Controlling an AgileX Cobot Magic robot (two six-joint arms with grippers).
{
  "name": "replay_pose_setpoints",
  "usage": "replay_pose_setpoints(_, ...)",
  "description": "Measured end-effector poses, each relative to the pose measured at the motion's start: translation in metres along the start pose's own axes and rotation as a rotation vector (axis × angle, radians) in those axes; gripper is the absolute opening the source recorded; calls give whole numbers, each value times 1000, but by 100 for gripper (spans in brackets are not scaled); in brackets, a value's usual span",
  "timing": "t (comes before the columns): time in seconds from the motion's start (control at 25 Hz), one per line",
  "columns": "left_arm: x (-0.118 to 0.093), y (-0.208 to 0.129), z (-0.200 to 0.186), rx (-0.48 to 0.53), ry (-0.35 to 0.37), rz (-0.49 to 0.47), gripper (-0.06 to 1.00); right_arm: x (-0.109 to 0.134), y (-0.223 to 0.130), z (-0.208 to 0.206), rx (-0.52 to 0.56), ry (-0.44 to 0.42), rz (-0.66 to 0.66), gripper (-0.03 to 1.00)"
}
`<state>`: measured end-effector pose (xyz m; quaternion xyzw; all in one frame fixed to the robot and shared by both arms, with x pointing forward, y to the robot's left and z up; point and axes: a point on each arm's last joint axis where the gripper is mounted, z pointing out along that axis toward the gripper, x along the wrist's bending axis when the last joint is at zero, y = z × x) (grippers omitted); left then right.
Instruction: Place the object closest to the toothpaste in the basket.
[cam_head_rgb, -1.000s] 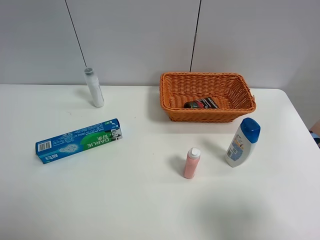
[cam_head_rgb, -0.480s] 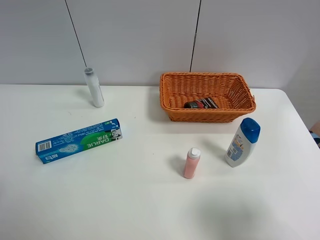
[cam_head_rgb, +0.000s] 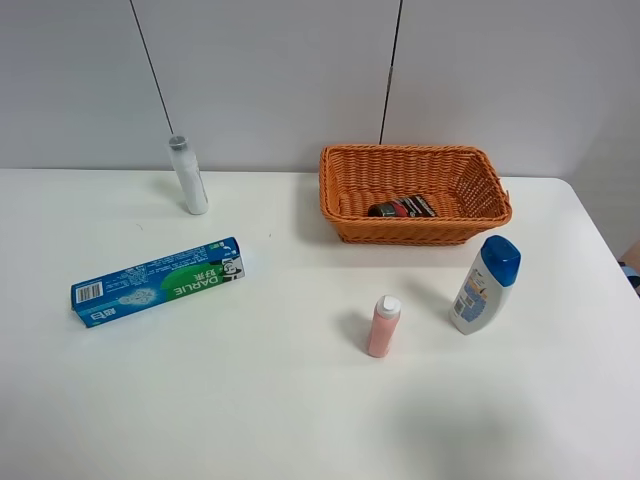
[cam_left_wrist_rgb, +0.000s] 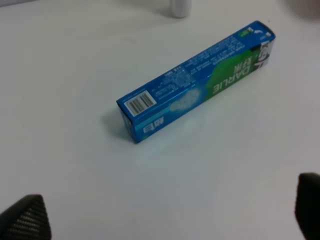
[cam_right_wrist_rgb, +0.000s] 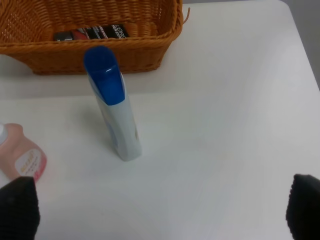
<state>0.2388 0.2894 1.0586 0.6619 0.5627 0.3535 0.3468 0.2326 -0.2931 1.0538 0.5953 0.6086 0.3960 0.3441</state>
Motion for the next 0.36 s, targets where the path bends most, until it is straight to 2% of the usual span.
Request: replay_pose_setpoints(0.36,0,-3,-5,-32,12,13,99,0,0,0,0,0,0,99)
